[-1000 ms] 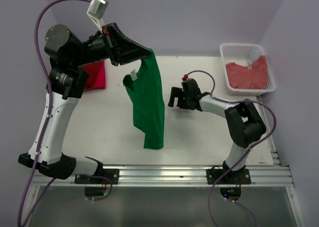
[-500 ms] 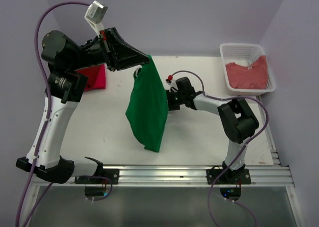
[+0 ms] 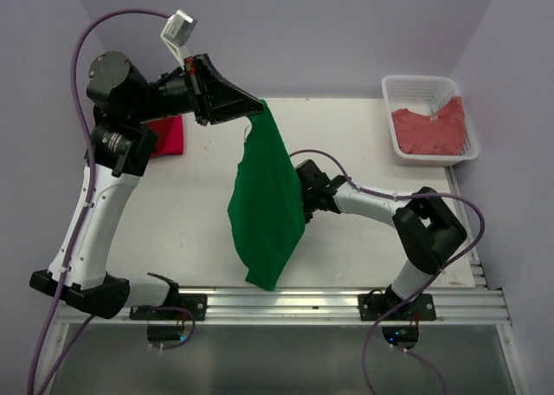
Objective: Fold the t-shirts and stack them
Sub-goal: Flatten out the tshirt
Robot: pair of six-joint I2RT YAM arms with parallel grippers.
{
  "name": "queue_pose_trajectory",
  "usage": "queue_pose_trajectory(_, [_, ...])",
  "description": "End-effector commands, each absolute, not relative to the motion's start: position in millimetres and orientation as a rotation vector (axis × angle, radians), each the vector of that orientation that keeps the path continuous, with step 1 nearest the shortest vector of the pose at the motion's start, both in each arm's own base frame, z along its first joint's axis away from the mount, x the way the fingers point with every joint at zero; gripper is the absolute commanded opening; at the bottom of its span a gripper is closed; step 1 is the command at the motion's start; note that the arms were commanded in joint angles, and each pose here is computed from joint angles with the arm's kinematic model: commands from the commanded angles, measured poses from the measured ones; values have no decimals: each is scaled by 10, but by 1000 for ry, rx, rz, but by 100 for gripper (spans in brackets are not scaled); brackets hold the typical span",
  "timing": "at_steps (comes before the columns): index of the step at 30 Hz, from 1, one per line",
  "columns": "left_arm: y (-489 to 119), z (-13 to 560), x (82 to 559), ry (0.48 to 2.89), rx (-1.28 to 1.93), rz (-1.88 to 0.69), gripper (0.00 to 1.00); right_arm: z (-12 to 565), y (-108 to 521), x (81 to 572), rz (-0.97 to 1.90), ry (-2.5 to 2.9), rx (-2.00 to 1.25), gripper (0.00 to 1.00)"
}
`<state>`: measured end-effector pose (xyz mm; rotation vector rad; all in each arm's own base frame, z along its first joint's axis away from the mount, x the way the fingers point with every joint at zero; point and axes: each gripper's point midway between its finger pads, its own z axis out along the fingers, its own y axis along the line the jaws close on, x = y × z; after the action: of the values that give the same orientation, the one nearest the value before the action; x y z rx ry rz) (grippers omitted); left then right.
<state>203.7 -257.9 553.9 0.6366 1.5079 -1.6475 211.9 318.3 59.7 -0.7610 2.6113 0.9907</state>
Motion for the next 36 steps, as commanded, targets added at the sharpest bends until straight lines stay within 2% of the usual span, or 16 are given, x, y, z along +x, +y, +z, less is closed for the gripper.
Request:
queue_pose_trajectory(1, [-2484,5691,2038,1452,626,-1544,3,550,2860,2079,814,2701,-693,23])
queue_pose_trajectory(3, [-2459,5706,2068,1443,620,-1507,4,564,2773,2111,741,2710,-652,0])
queue_pose_trajectory(10, [-2362,5571,2263,1506,518,-1379,4,787,2535,2430,470,2644,-526,0])
queue_pose_trajectory(14, [-2157,5489,2453,1535,420,-1156,4,1295,2296,2864,222,2488,-374,0])
queue_pose_trajectory(15, [-2097,5435,2526,1553,384,-1099,4,1436,2113,3029,84,2421,-292,0])
queue_pose_trajectory(20, [-1772,4963,2822,1662,214,-844,4,2281,1781,3376,-58,2193,-55,0])
queue_pose_trajectory(24, [-1689,4359,2976,1773,163,-757,4,2664,1500,3447,-158,2060,125,0])
queue_pose_trajectory(27, [-1445,3897,3072,1850,47,-606,2,2725,1324,3416,-211,2003,217,0])
queue_pose_trajectory(29, [-1276,3679,3081,1877,-30,-518,2,2630,1247,3366,-248,2007,238,0])
queue_pose_trajectory(31, [-1183,3219,3082,1970,-86,-453,1,2556,1226,3327,-250,2020,242,0])
queue_pose_trajectory(36, [-1264,2215,2863,2194,-152,-506,0,2248,1195,3174,-267,2109,209,0])
